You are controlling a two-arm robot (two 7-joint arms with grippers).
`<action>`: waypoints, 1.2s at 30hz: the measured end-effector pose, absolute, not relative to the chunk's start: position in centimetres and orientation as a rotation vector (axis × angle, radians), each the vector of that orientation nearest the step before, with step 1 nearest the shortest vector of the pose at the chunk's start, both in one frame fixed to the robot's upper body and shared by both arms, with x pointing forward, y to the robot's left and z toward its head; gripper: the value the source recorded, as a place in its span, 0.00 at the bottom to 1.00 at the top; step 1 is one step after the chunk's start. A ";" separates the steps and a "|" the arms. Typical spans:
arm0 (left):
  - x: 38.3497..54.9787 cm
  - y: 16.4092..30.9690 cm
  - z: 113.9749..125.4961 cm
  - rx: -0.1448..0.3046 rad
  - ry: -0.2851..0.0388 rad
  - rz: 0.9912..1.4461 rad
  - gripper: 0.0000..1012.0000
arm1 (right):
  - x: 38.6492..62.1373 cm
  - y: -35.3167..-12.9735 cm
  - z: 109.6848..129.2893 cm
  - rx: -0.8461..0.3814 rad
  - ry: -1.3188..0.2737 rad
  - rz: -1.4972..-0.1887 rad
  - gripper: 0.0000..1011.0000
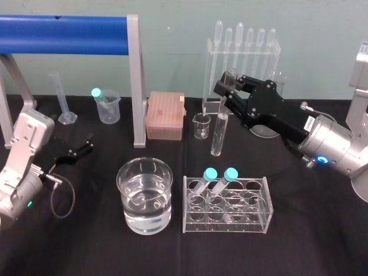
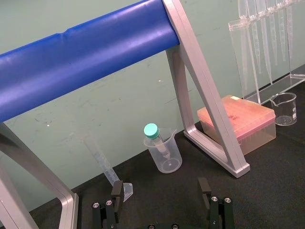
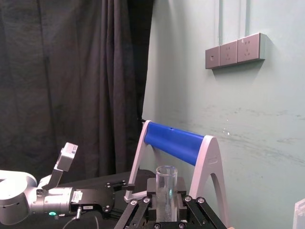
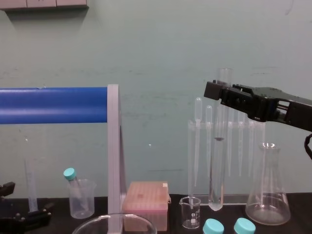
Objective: Hold the test tube with one hand and immerse one end into the beaker, then return it to the test tube rack.
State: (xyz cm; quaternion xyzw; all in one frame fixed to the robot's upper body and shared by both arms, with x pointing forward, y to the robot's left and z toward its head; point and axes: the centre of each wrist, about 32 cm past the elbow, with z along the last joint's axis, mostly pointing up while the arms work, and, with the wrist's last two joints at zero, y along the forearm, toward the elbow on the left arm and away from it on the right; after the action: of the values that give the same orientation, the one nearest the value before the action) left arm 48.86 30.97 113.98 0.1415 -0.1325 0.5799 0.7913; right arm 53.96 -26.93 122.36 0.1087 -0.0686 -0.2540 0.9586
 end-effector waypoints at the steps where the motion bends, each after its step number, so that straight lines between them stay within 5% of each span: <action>1: 48.9 31.0 114.0 0.304 -0.285 1.248 0.99 | 54.0 -26.9 122.4 0.220 -0.139 -0.515 0.23; 19: 48.9 31.0 114.0 0.305 -0.285 1.248 0.99 | 53.7 -22.8 125.9 0.405 -0.185 -0.281 0.23; 36: 48.9 31.0 114.0 0.304 -0.285 1.248 0.99 | 53.1 -19.4 124.1 0.296 -0.124 -0.230 0.23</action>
State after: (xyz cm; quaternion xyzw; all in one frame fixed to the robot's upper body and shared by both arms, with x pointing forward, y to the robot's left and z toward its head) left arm 48.86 30.97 113.98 0.1415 -0.1325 0.5799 0.7913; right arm 53.08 -19.37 124.14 0.1470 -0.0617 -0.1143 0.9806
